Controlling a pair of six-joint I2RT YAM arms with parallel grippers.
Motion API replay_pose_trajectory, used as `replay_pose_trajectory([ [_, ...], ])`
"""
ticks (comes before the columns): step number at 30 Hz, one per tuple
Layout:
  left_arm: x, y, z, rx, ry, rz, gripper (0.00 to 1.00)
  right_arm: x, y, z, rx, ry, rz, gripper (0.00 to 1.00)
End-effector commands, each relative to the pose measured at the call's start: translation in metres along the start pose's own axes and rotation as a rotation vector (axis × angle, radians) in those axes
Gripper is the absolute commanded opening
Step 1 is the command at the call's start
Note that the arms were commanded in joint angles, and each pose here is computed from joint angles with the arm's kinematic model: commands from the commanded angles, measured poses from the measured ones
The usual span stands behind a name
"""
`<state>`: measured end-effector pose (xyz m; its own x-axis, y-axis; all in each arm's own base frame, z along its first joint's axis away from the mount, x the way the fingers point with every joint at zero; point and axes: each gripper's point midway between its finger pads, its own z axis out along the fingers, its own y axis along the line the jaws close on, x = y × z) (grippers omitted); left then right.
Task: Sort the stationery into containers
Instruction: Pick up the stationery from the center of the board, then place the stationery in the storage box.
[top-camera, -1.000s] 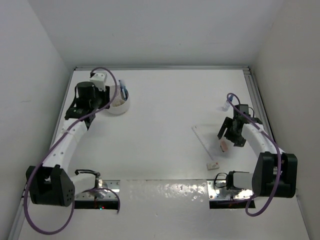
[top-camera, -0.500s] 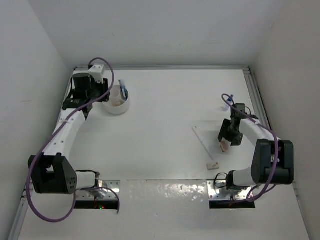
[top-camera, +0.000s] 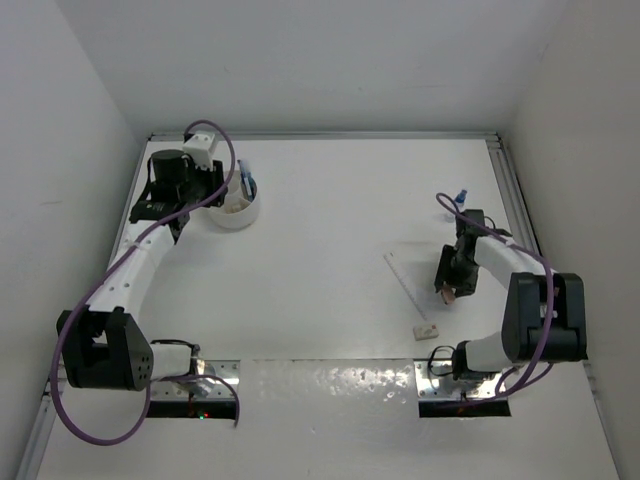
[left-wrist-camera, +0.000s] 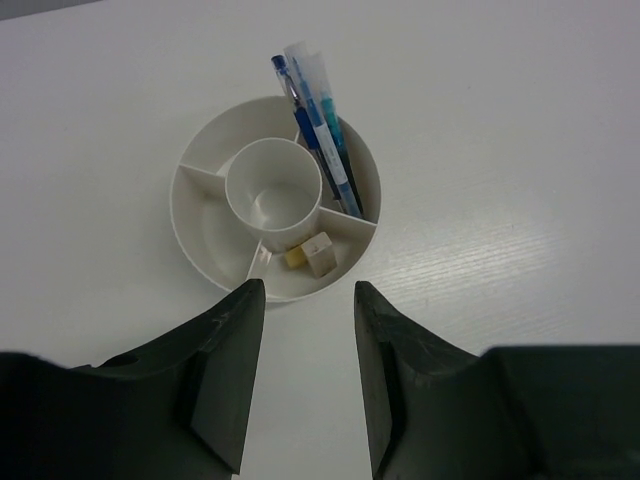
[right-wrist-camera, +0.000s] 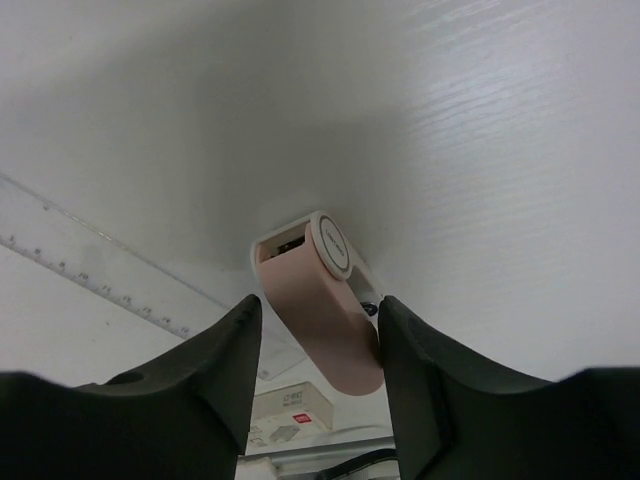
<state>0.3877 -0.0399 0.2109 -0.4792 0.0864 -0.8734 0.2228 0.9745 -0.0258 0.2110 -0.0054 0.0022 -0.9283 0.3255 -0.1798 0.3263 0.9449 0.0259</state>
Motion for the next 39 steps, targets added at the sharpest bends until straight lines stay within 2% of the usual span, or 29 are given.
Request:
replay_pose_trajectory([
  [1, -0.02, -0.007, -0.005, 0.031, -0.084, 0.029, 0.4, -0.001, 0.005, -0.005, 0.001, 0.009, 0.009, 0.46],
  [6, -0.021, -0.012, -0.003, 0.056, -0.097, 0.024, 0.4, 0.003, 0.002, -0.004, 0.012, 0.002, 0.003, 0.24],
  [7, -0.021, -0.015, -0.003, 0.066, -0.096, 0.029, 0.4, 0.002, 0.002, -0.004, 0.016, -0.002, -0.007, 0.15],
  [10, -0.02, -0.032, -0.005, 0.14, -0.1, 0.076, 0.4, -0.009, 0.004, -0.013, 0.018, -0.037, -0.055, 0.03],
  [11, -0.017, -0.046, -0.007, 0.213, -0.103, 0.108, 0.4, -0.015, 0.007, -0.019, 0.014, -0.061, -0.072, 0.0],
  [13, -0.016, -0.062, -0.013, 0.306, -0.125, 0.157, 0.4, -0.021, 0.014, -0.027, -0.002, -0.096, -0.135, 0.0],
  [15, -0.01, -0.091, -0.024, 0.478, -0.148, 0.183, 0.44, -0.037, 0.021, -0.044, -0.03, -0.179, -0.193, 0.0],
  [17, -0.004, -0.11, -0.034, 0.601, -0.167, 0.223, 0.51, -0.052, 0.036, -0.064, -0.085, -0.264, -0.263, 0.0],
  [18, -0.001, -0.127, -0.044, 0.715, -0.179, 0.238, 0.57, -0.059, 0.043, -0.08, -0.124, -0.33, -0.297, 0.0],
  [21, 0.009, -0.157, -0.062, 0.894, -0.21, 0.34, 0.64, -0.062, 0.105, -0.131, -0.416, -0.502, -0.55, 0.0],
  [23, 0.017, -0.169, -0.069, 0.962, -0.207, 0.375, 0.71, -0.068, 0.137, -0.16, -0.54, -0.632, -0.632, 0.0],
  [26, 0.021, -0.19, -0.081, 1.08, -0.23, 0.447, 0.83, -0.053, 0.194, -0.2, -0.765, -0.74, -0.775, 0.0],
  [31, 0.018, -0.215, -0.09, 1.177, -0.239, 0.536, 0.86, -0.017, 0.28, -0.232, -0.991, -0.745, -1.007, 0.0],
  [35, 0.025, -0.212, -0.092, 1.178, -0.215, 0.615, 0.86, 0.006, 0.316, -0.238, -1.021, -0.686, -1.163, 0.0],
  [39, 0.036, -0.212, -0.098, 1.194, -0.178, 0.675, 0.86, 0.022, 0.336, -0.242, -1.041, -0.701, -1.286, 0.0],
])
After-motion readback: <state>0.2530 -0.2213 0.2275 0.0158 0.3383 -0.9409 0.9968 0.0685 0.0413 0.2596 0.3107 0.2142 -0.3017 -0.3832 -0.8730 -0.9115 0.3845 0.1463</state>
